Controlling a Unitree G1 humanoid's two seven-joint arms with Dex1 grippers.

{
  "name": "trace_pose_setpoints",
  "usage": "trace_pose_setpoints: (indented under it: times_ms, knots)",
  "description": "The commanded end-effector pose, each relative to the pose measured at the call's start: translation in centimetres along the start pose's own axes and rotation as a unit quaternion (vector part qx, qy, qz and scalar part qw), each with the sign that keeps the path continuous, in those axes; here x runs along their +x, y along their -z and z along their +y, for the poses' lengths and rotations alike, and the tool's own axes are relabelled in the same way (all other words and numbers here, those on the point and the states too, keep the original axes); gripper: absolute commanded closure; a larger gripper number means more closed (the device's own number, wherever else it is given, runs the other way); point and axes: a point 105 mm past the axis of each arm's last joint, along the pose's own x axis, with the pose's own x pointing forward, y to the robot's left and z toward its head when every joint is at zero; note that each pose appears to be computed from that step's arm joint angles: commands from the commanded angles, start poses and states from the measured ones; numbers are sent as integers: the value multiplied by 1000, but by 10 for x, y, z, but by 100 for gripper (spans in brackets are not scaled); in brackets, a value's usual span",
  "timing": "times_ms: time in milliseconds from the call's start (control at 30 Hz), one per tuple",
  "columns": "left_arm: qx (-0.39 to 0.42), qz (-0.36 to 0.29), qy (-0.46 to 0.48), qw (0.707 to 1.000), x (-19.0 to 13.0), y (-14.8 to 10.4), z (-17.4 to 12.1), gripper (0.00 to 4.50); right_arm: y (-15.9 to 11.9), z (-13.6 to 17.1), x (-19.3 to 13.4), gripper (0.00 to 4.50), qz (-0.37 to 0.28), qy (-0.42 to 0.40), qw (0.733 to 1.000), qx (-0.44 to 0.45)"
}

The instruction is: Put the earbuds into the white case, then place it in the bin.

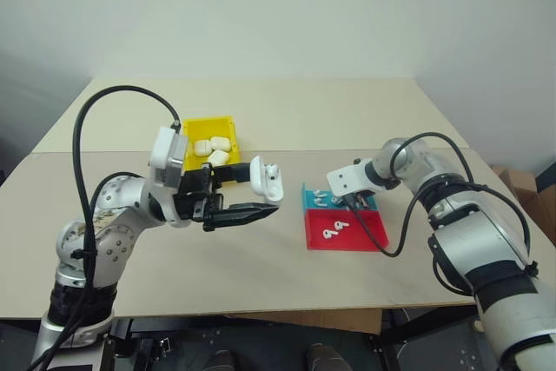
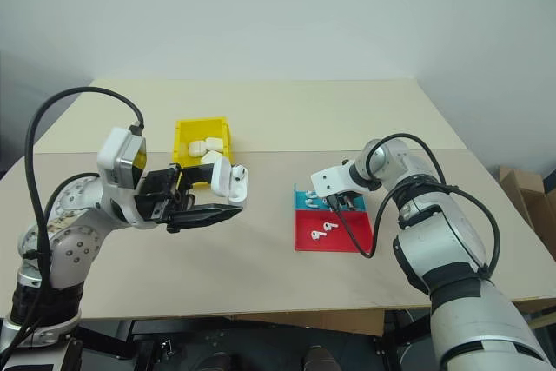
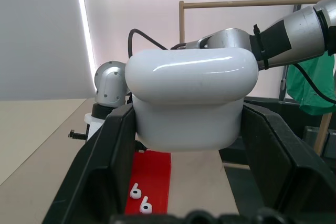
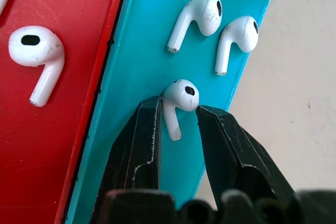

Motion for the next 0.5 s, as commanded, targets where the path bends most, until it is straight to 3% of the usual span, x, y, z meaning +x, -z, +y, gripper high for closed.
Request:
trace_pose_setpoints:
  times_ms: [33,100,500]
  knots:
    - [24,-10,8,1000,0,-11,-4,174,0,-4,-6,282,-3,4,1000,-5]
    - [24,-10,8,1000,1,-11,-4,174,1,-3,-6,242,1,5,1000,-2]
    - [23,-10,11,1000,1,-11,-5,174,-2,-3,-3,242,-6,7,1000,-5]
